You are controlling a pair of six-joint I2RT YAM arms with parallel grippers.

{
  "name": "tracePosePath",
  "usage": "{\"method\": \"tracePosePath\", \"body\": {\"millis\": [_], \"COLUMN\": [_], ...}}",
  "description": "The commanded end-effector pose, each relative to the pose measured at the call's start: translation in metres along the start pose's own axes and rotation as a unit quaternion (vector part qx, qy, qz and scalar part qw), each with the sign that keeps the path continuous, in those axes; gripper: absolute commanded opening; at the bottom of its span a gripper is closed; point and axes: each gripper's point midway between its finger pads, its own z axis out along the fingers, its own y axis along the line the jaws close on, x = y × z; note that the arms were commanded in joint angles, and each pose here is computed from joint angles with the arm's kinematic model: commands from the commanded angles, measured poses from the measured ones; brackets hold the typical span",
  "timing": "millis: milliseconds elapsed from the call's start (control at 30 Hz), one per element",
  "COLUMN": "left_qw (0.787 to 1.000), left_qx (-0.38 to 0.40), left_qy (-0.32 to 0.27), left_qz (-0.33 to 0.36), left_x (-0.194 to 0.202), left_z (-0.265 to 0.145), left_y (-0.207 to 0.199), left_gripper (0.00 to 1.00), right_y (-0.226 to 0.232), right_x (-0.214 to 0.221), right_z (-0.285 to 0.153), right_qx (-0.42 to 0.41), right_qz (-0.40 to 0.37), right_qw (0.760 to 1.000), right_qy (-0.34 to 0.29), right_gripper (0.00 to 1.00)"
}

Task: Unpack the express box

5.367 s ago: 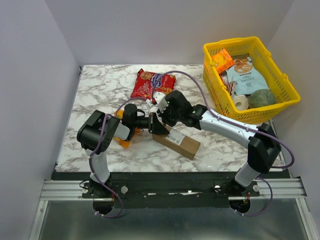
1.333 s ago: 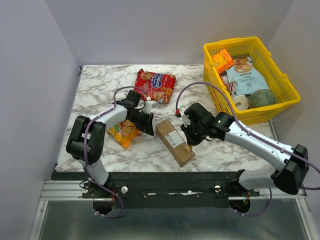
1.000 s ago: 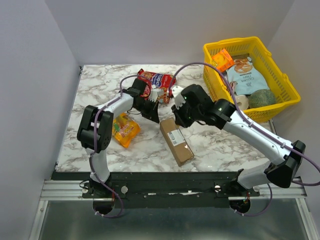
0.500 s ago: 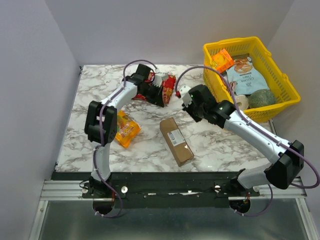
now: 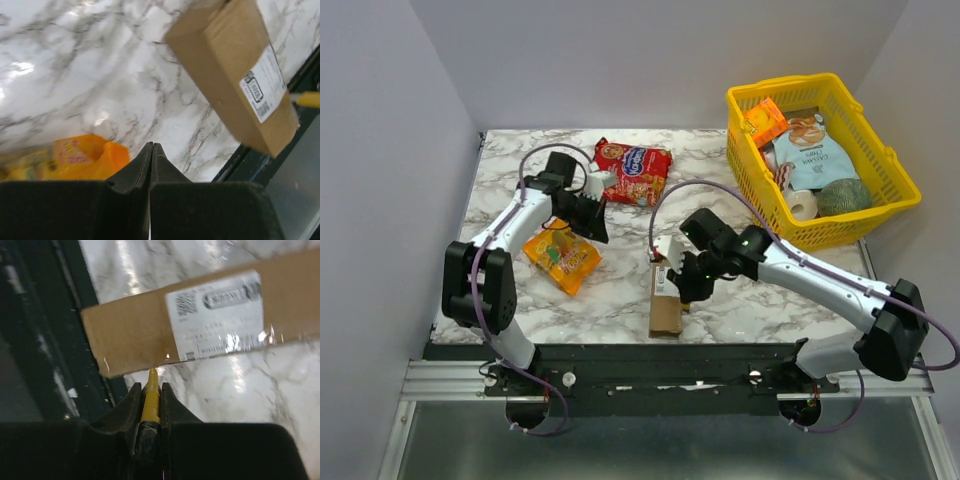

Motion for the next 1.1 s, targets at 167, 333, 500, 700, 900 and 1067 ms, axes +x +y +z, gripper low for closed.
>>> {"method": "tracePosePath", "body": {"millis": [167,333,500,700,900,1067], "left_qw": [0.987,0.992,0.984,0.964,0.950,0.950], "left_qx": [-0.109,-0.025,0.063,0.175,0.251,0.267], "left_qy": [-0.106,-0.117,-0.117,-0.071,0.002,0.036], "left_qz": [0.045,0.042,0.115,0.185,0.184,0.157], "left_x": [-0.028,-0.021,-0.028,-0.019,0.013,0.033], "left_z": [-0.083,-0.071,-0.052,-0.011,0.030,0.056], "left_y": [0.025,-0.004,-0.047,-0.093,-0.116,-0.110], "left_gripper": [0.13,0.15,0.16,0.14,0.11,0.11], "right_y": [0.012,-0.015,-0.036,-0.042,-0.017,-0.006], "right_x": [-0.109,-0.125,-0.120,-0.096,-0.083,-0.071], "right_z": [0.025,-0.023,-0.070,-0.074,-0.065,-0.043], "right_qx": [-0.102,-0.038,-0.015,0.055,0.020,-0.001], "right_qz": [-0.010,-0.060,-0.124,-0.126,-0.110,-0.117], "right_qw": [0.988,0.988,0.979,0.974,0.972,0.972], "right_qy": [-0.119,-0.139,-0.161,-0.178,-0.206,-0.203], "right_gripper": [0.00,0.00,0.00,0.00,0.00,0.00]}}
